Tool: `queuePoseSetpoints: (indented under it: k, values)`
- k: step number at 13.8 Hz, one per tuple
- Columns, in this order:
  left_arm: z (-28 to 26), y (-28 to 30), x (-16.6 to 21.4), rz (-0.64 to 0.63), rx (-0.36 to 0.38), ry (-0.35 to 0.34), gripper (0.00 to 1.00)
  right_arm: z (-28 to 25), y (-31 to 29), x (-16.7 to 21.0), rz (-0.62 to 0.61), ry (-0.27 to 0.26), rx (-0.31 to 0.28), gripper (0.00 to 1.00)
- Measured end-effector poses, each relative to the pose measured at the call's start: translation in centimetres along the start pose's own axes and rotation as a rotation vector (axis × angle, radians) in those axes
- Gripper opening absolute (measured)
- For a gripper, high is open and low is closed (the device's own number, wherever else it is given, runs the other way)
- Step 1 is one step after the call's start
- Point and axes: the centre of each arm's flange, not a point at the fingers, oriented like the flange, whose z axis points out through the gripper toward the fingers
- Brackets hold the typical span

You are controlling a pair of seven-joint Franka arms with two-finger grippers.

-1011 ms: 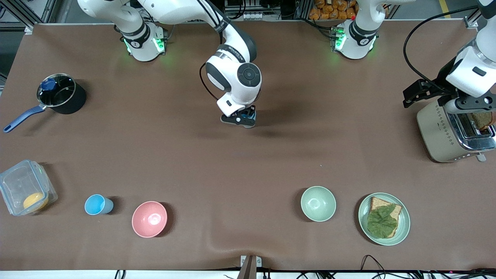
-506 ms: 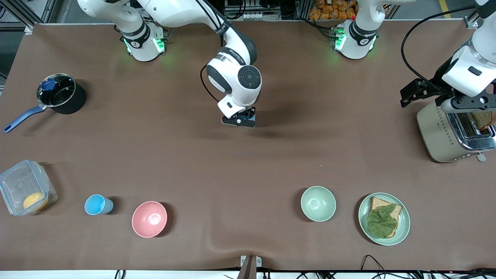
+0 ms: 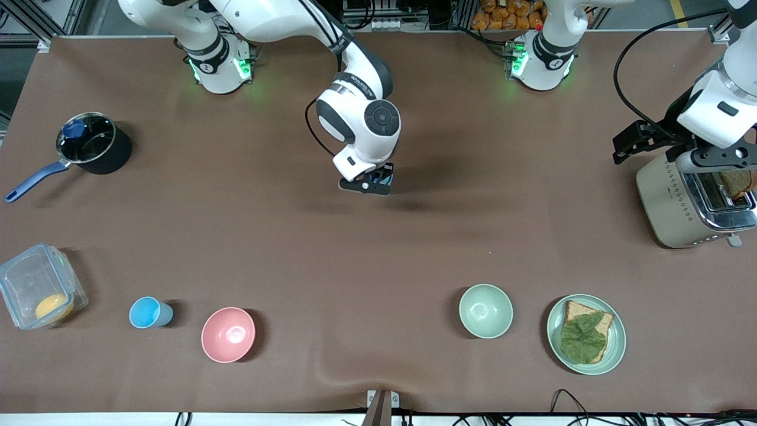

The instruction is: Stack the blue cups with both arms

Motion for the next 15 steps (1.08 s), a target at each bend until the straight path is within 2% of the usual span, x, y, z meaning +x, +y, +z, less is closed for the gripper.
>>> queuePoseSetpoints:
  k: [2,3,11,13,15]
  values:
    - [0.0,-0.2,0.0,-0.003,0.000,-0.001,1.00,-1.3,0.0,0.1,0.003,-0.006,-0.012,0.96]
    - [0.0,-0.3,0.0,-0.005,0.000,-0.001,1.00,-2.1,-0.1,0.2,0.004,-0.005,-0.010,1.00]
    - [-1.9,-1.4,-0.3,-0.020,0.016,0.009,1.00,-9.0,2.2,0.6,0.006,0.030,0.023,1.00]
    - [-2.3,-1.4,-0.3,-0.021,0.015,0.017,1.00,-11.2,5.5,3.4,-0.046,0.041,0.034,1.00]
    - [-2.4,-1.5,-0.3,-0.022,0.015,0.016,1.00,-13.3,11.9,8.3,-0.116,0.018,0.031,1.00]
